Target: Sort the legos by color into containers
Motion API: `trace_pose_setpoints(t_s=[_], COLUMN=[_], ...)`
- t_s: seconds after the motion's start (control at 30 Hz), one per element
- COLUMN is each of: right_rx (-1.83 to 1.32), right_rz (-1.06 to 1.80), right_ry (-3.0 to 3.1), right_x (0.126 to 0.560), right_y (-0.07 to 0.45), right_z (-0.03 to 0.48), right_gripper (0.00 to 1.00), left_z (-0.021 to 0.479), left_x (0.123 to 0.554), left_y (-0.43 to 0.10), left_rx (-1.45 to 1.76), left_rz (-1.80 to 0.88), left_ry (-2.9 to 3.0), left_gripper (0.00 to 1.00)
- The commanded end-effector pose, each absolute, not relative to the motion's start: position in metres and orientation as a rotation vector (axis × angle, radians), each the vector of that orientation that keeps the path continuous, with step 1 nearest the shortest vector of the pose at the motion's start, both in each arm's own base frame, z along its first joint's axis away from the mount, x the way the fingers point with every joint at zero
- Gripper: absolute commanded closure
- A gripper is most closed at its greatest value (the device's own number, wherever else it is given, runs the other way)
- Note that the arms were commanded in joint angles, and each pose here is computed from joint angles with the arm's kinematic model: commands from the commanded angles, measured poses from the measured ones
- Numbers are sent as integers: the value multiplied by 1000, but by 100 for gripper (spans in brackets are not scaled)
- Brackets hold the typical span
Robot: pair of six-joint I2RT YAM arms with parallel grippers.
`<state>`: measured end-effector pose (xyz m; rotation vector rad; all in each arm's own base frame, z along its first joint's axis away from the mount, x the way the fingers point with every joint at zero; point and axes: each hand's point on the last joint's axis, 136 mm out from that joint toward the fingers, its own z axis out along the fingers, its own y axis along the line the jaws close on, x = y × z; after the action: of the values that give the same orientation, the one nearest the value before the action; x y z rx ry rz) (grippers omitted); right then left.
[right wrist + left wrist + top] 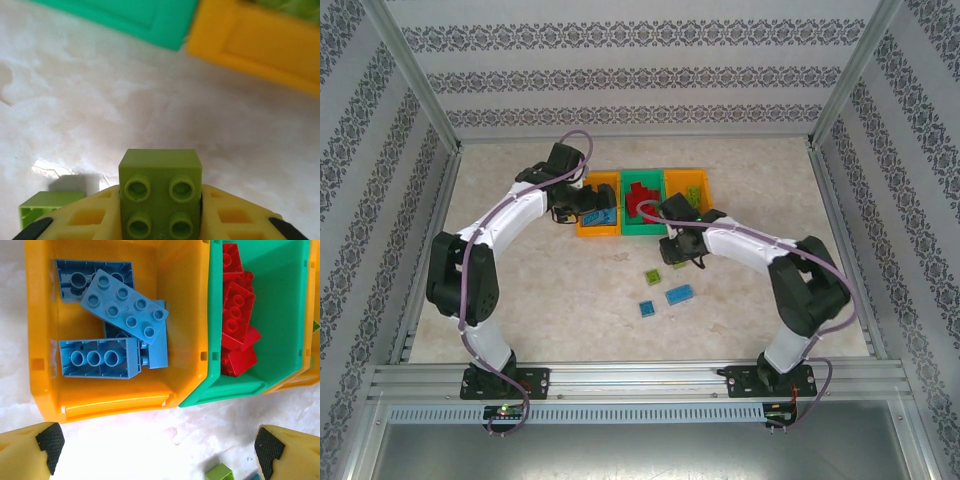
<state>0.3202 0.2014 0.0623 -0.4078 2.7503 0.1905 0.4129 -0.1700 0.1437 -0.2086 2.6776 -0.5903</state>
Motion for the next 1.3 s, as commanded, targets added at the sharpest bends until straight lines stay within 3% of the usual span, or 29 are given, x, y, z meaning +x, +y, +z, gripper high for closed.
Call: trace_pose_setpoints(t_s=[0.0,0.3,0.67,0.77,0.97,1.27], right_rx=[-234,114,252,271,278,269], right_rz=[292,366,329,326,317,394], right_ry=[2639,2558,2614,2630,2656,2595], right_x=[338,408,476,484,488,473], right_y=[191,152,152,152,153,156], right_z=[104,141,114,107,100,131], right_gripper=[73,72,64,61,45,35], left_z=[152,142,124,116,100,83], left_x=[409,376,323,313,296,279], left_y=[-165,-194,-257,-268,-287,-308], left_rx=[-158,84,632,722,892,1174], left_rz=[-583,-563,-495,-496,-490,-400], left_ry=[2641,2670,2615,2616,2614,2566], left_gripper=[0,0,0,0,1,4])
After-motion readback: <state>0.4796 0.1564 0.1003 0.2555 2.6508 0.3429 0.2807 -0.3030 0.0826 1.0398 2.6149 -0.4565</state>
